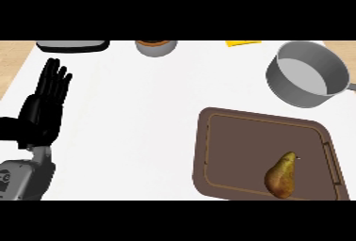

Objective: Pick the pear from the tray and place it in the pot

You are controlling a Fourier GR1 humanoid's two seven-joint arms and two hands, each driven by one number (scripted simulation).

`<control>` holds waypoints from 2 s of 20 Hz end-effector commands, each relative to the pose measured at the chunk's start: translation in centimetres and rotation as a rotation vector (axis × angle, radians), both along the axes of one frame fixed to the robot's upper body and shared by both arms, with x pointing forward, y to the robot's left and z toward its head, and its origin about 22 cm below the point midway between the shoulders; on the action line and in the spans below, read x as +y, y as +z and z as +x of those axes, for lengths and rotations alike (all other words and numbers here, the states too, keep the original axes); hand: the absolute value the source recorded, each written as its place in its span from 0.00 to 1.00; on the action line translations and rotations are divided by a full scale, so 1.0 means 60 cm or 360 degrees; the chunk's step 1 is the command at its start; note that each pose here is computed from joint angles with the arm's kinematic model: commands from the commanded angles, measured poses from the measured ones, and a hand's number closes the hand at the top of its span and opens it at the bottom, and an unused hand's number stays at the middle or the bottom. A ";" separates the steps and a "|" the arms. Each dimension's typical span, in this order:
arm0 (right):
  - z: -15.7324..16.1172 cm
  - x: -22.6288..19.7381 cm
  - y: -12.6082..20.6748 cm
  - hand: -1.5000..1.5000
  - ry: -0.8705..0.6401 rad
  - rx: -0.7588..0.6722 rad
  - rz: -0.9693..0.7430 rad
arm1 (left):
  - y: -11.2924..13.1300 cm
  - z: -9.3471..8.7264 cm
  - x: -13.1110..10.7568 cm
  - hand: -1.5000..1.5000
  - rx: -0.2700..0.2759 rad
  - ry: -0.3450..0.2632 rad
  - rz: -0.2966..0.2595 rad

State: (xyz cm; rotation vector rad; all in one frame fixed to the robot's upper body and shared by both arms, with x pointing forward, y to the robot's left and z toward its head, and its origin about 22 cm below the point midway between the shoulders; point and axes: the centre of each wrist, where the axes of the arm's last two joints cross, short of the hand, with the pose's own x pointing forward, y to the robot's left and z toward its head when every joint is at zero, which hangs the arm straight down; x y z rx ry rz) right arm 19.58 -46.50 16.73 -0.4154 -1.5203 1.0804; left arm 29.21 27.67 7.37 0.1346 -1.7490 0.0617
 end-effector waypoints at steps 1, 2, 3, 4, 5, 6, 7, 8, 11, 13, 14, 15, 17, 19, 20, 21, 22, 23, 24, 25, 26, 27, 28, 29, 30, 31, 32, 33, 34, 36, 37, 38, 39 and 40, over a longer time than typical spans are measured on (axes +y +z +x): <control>0.002 0.054 0.017 0.00 0.0059 0.0100 -0.0177 | 0.011 0.011 -0.024 0.50 -0.0010 -0.0029 0.0000; -0.002 0.075 0.023 0.00 0.0024 0.0106 -0.0163 | 0.022 0.010 -0.016 0.50 0.0005 -0.0047 -0.0016; 0.012 0.090 0.024 0.00 0.0000 0.0112 -0.0198 | -0.002 0.015 -0.012 0.50 -0.0014 -0.0013 -0.0009; 0.005 0.084 0.036 0.00 0.0011 0.0155 -0.0213 | -0.006 0.028 -0.014 0.50 -0.0013 -0.0014 0.0001; 0.004 0.097 0.006 0.00 0.0001 0.0210 -0.0256 | 0.019 0.027 -0.002 0.50 -0.0025 -0.0009 -0.0008; 0.002 0.111 0.035 0.00 0.0007 0.0247 -0.0262 | 0.011 0.026 -0.021 0.50 -0.0023 -0.0018 -0.0004; 0.010 0.109 0.002 0.00 -0.0025 0.0263 -0.0242 | 0.024 0.028 -0.025 0.50 -0.0031 -0.0031 0.0008; 0.010 0.131 -0.002 0.00 -0.0034 0.0292 -0.0269 | 0.009 0.014 0.002 0.50 -0.0026 -0.0038 0.0005; 0.022 0.153 0.011 0.00 -0.0092 0.0360 -0.0297 | -0.012 0.019 -0.010 0.50 -0.0036 -0.0030 -0.0001; 0.017 0.140 -0.033 0.00 -0.0074 0.0410 -0.0273 | -0.020 0.011 -0.046 0.50 -0.0016 -0.0037 -0.0006; 0.012 0.177 -0.050 0.00 -0.0057 0.0393 -0.0279 | 0.001 0.002 -0.015 0.50 -0.0011 -0.0054 0.0010; 0.006 0.166 -0.020 0.00 -0.0038 0.0398 -0.0286 | 0.003 0.036 -0.046 0.50 -0.0033 -0.0004 0.0006; 0.014 0.165 -0.040 0.00 -0.0034 0.0445 -0.0304 | -0.001 0.034 -0.008 0.50 -0.0021 -0.0031 -0.0031; 0.028 0.188 -0.085 0.00 -0.0033 0.0400 -0.0296 | -0.030 0.015 -0.010 0.50 -0.0043 -0.0055 -0.0016; 0.005 0.222 -0.061 0.00 -0.0041 0.0356 -0.0301 | -0.015 0.005 -0.016 0.50 -0.0028 -0.0022 -0.0026; 0.011 0.185 -0.084 0.00 0.0005 0.0409 -0.0289 | 0.010 0.010 -0.033 0.50 0.0000 -0.0054 -0.0035; 0.020 0.193 -0.075 0.00 -0.0014 0.0346 -0.0267 | 0.036 0.045 0.008 0.50 -0.0045 -0.0027 -0.0012; 0.009 0.191 -0.089 0.00 0.0006 0.0349 -0.0294 | 0.043 0.033 -0.009 0.50 -0.0029 -0.0025 -0.0003; -0.002 0.183 -0.108 0.00 -0.0012 0.0320 -0.0265 | 0.035 0.036 0.037 0.50 -0.0021 -0.0010 0.0010; 0.005 0.194 -0.089 0.00 0.0001 0.0304 -0.0262 | 0.042 0.019 -0.017 0.50 0.0010 -0.0039 0.0004; 0.009 0.189 -0.100 0.00 0.0011 0.0307 -0.0246 | -0.005 0.033 0.004 0.50 -0.0017 -0.0047 -0.0013; 0.029 0.221 -0.081 0.00 -0.0033 0.0272 -0.0229 | 0.008 0.015 -0.021 0.50 -0.0032 -0.0041 -0.0004; 0.035 0.200 -0.081 0.00 -0.0013 0.0295 -0.0269 | 0.026 0.005 -0.024 0.50 -0.0016 -0.0041 -0.0001; 0.013 0.216 -0.087 0.00 -0.0021 0.0300 -0.0290 | -0.019 0.016 -0.040 0.50 -0.0012 -0.0035 -0.0029; 0.022 0.227 -0.109 0.00 -0.0046 0.0332 -0.0334 | -0.018 0.011 -0.016 0.50 0.0003 -0.0020 -0.0006; 0.019 0.222 -0.092 0.00 -0.0079 0.0341 -0.0387 | 0.010 0.026 -0.001 0.50 -0.0017 -0.0020 0.0020; 0.013 0.211 -0.119 0.00 -0.0096 0.0354 -0.0436 | -0.002 0.014 -0.016 0.50 -0.0014 -0.0042 0.0019; 0.028 0.215 -0.132 0.00 -0.0106 0.0359 -0.0440 | -0.005 0.006 -0.041 0.50 -0.0013 -0.0052 -0.0015; 0.012 0.234 -0.140 0.00 -0.0106 0.0375 -0.0426 | 0.023 0.016 0.005 0.50 -0.0026 -0.0040 0.0006; 0.025 0.222 -0.136 0.00 -0.0132 0.0413 -0.0427 | 0.049 0.015 -0.004 0.50 -0.0024 -0.0044 0.0008; 0.035 0.236 -0.132 0.00 -0.0118 0.0401 -0.0410 | 0.006 0.007 -0.023 0.50 -0.0040 -0.0025 -0.0020; 0.020 0.228 -0.145 0.00 -0.0117 0.0388 -0.0375 | 0.014 0.027 -0.034 0.50 -0.0010 -0.0033 0.0012; 0.035 0.257 -0.156 0.00 -0.0134 0.0359 -0.0405 | 0.022 0.002 -0.009 0.50 -0.0012 -0.0031 0.0008; 0.065 0.214 -0.156 0.00 -0.0105 0.0354 -0.0388 | 0.017 0.041 -0.025 0.50 -0.0012 -0.0022 0.0028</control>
